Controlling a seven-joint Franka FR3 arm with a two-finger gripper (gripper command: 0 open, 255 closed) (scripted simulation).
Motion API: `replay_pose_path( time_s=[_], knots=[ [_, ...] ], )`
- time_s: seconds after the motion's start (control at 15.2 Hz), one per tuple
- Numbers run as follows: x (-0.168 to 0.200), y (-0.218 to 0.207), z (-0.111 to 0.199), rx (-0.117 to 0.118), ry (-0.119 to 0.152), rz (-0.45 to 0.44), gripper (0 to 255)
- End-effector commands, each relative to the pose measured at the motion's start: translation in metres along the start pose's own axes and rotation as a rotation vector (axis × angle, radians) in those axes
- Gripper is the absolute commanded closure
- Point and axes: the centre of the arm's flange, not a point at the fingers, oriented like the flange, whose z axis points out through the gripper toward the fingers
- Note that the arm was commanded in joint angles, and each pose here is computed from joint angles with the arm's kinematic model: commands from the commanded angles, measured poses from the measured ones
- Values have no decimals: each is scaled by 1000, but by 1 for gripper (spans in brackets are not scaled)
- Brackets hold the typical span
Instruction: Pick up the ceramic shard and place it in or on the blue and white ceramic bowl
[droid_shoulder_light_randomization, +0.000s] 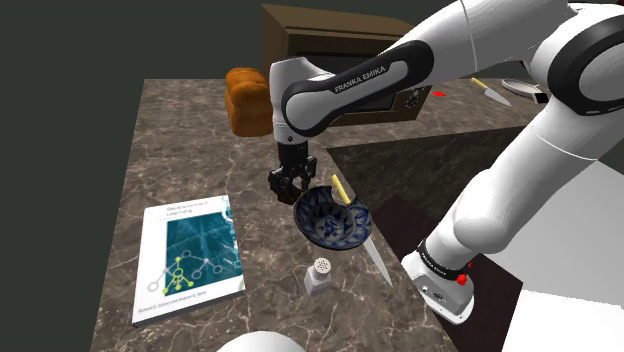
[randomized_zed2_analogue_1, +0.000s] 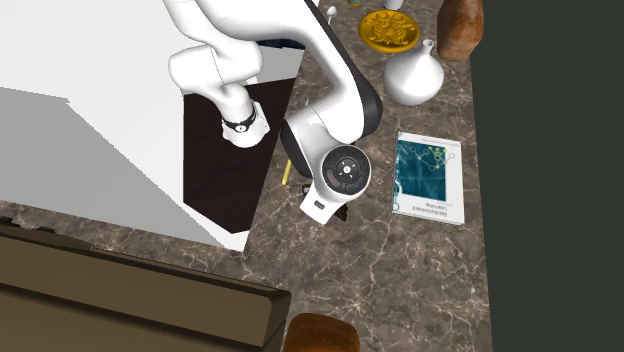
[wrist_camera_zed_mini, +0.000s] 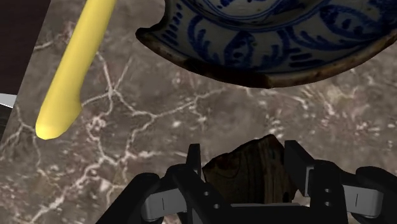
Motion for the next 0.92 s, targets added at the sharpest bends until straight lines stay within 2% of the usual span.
replay_pose_path(
  time_s=[0.0,0.66,0.73,0.79,0.86],
  knots=[
    [-1,0,5,-4,-10,-1,255],
    [-14,-1,-41,-4,-10,-1,255],
    [-12,-1,-35,-4,-10,-1,255],
    [-12,-1,-35,-4,-10,-1,0],
    [-5,-11,-35,2,-9,21,0]
  ],
)
